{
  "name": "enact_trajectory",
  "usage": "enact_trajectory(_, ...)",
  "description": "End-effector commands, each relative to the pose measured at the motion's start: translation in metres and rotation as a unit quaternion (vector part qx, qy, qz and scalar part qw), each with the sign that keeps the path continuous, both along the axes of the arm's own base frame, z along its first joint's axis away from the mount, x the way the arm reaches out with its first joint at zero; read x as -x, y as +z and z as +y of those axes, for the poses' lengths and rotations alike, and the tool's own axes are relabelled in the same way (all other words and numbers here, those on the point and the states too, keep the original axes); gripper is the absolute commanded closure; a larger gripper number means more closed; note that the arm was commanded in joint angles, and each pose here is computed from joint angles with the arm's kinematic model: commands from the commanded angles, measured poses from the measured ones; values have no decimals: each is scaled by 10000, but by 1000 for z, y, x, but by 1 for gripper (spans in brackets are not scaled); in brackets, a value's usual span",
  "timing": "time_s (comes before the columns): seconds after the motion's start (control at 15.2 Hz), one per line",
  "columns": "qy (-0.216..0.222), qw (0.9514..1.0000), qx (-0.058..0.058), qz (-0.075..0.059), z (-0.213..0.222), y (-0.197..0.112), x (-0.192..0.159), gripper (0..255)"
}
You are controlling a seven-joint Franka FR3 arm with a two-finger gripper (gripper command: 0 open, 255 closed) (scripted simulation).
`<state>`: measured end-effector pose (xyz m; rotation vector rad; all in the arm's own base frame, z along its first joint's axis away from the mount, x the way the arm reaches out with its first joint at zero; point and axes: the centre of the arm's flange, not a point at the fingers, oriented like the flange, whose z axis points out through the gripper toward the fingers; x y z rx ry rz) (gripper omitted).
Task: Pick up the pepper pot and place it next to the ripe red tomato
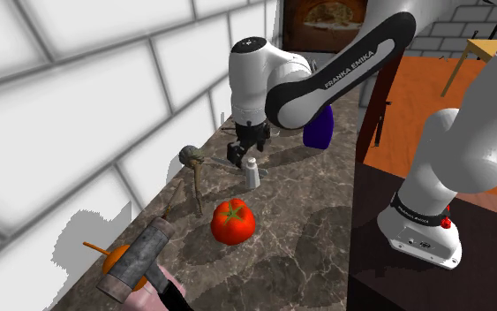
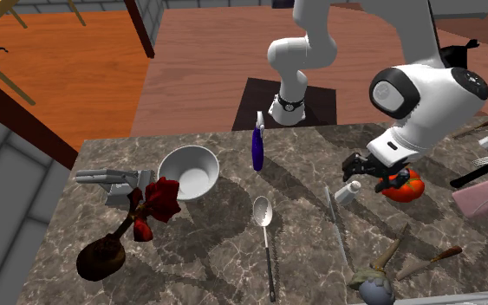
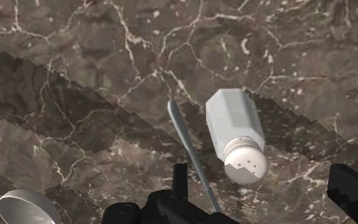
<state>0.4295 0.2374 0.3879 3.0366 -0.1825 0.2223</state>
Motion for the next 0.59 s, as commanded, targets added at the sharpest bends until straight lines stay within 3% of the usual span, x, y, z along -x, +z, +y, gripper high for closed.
enact_trajectory(0.0,-1,10000,0,5,2,24,5,0)
enact_trajectory(0.53,-1,10000,0,5,3,34,6,0)
